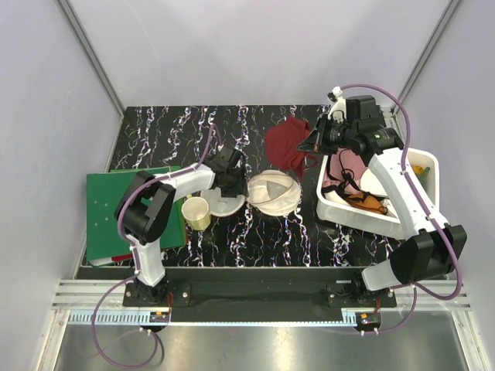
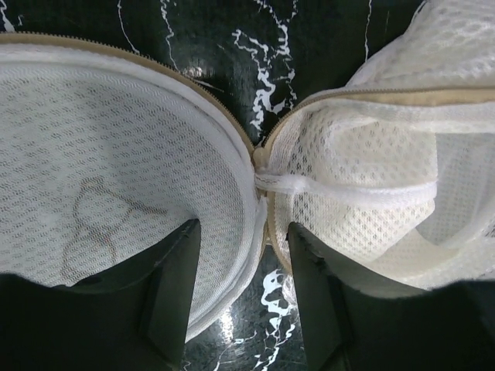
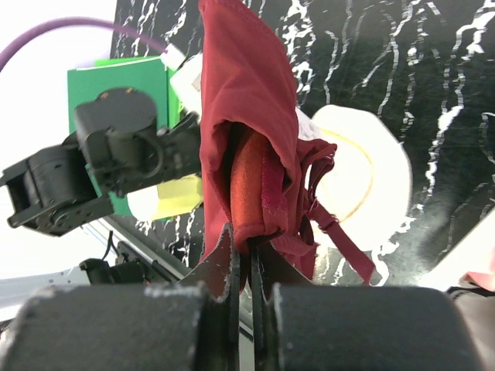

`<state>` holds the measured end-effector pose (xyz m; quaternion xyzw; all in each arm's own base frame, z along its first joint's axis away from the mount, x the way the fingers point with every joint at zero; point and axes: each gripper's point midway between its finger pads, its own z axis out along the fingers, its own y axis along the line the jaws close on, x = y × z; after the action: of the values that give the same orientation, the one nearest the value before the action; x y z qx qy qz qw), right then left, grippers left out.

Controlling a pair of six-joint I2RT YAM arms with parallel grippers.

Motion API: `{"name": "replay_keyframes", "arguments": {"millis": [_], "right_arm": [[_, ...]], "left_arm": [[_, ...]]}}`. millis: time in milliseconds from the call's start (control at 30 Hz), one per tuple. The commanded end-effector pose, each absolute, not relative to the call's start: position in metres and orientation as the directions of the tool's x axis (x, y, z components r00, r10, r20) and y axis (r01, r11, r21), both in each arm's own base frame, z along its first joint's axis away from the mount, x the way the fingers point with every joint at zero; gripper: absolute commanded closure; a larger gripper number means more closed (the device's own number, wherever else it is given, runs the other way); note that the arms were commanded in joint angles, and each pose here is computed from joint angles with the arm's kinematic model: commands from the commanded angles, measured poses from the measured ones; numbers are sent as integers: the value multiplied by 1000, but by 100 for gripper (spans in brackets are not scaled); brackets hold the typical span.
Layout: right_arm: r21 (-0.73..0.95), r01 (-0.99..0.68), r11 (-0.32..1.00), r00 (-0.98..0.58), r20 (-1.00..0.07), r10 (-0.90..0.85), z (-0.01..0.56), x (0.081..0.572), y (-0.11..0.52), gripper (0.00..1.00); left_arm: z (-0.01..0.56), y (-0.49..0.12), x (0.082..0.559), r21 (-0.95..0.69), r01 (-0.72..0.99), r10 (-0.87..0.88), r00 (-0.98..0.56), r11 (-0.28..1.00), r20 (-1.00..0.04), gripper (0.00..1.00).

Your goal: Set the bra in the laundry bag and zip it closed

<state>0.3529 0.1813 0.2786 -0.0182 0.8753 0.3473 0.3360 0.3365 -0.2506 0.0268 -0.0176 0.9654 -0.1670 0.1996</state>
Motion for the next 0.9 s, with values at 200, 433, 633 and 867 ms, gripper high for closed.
{"name": "replay_keyframes", "arguments": {"millis": [200,433,633,867], "right_arm": [[660,-294,691,-789,-575,214,289,351,208,100],[720,-278,636,-861,-481,168,269,333,228,100],[711,-265,651,-893,-436,112,261,322,232,100],[747,-207,632,-945,-319,68,251,303,239,100]], "left_arm": [[36,-270,359,-377,42,-121,-909,925,-399,78],[72,-262,366,-357,82,-121,-851,930,-511,100],[123,-260,354,-378,140,-134,-778,915,-614,100],[159,-265,340,-395,214,-131,-717,893,-685,100]]}}
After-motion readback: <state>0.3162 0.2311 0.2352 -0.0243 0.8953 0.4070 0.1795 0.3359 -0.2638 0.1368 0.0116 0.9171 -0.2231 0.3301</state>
